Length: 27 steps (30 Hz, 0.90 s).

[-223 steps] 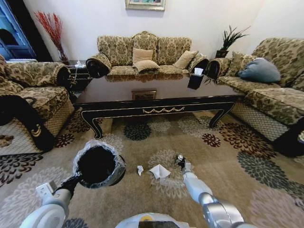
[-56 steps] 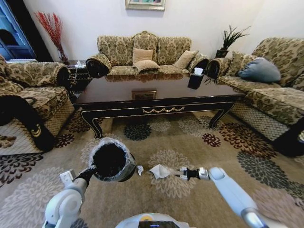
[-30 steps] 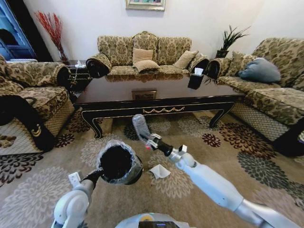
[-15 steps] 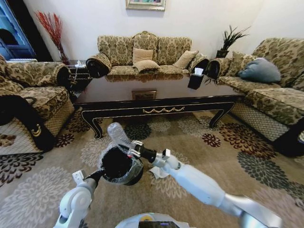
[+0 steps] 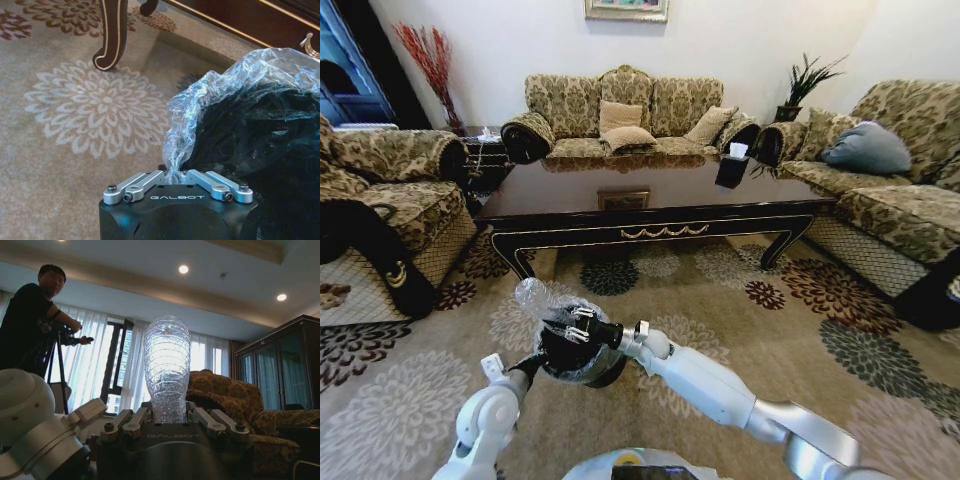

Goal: Move to the front of the table and pick up the trash from the floor, then place it into the trash bin.

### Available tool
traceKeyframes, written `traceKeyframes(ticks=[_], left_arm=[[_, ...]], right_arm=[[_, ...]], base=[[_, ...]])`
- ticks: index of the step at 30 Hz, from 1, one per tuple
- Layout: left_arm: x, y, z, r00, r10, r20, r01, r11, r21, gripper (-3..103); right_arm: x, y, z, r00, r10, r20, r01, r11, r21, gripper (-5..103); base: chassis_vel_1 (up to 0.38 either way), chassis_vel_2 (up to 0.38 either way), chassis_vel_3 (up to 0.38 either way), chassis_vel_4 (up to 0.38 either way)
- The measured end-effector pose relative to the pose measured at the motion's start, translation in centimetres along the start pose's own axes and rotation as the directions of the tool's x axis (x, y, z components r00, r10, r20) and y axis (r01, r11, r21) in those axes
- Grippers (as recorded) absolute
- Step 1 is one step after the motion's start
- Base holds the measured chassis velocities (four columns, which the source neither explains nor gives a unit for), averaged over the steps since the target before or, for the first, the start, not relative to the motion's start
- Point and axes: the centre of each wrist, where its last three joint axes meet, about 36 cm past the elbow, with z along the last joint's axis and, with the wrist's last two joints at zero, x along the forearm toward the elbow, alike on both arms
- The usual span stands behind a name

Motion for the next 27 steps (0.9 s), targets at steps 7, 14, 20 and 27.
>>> traceKeyframes(ticks=[7, 14, 20, 27], left_arm=[[0.1, 0.2, 0.0, 1.0, -0.004, -0.002, 0.004, 1.0, -0.005, 2], [0.2, 0.1, 0.1, 1.0, -0.005, -0.003, 0.005, 1.0, -0.006, 2], [0.7, 0.1, 0.2, 1.0, -0.009, 0.001, 0.009, 1.0, -0.009, 2], [1.3, 0.4, -0.2, 1.0, -0.022, 0.019, 0.022, 1.0, -0.014, 2]], right_arm=[[0.7, -0.1, -0.1, 1.0, 0.005, -0.011, -0.005, 1.0, 0.011, 44], [2.0, -0.4, -0.6, 1.0, 0.022, -0.021, -0.022, 0.999, 0.031, 71], [4.0, -0.9, -1.8, 0.998, 0.043, -0.04, -0.041, 0.998, 0.057, 93], [5.6, -1.7, -2.8, 0.994, 0.097, -0.048, -0.093, 0.992, 0.084, 100]], base=[[0.0, 0.0, 0.0, 0.0], [0.0, 0.0, 0.0, 0.0], [0.0, 0.0, 0.0, 0.0], [0.0, 0.0, 0.0, 0.0]])
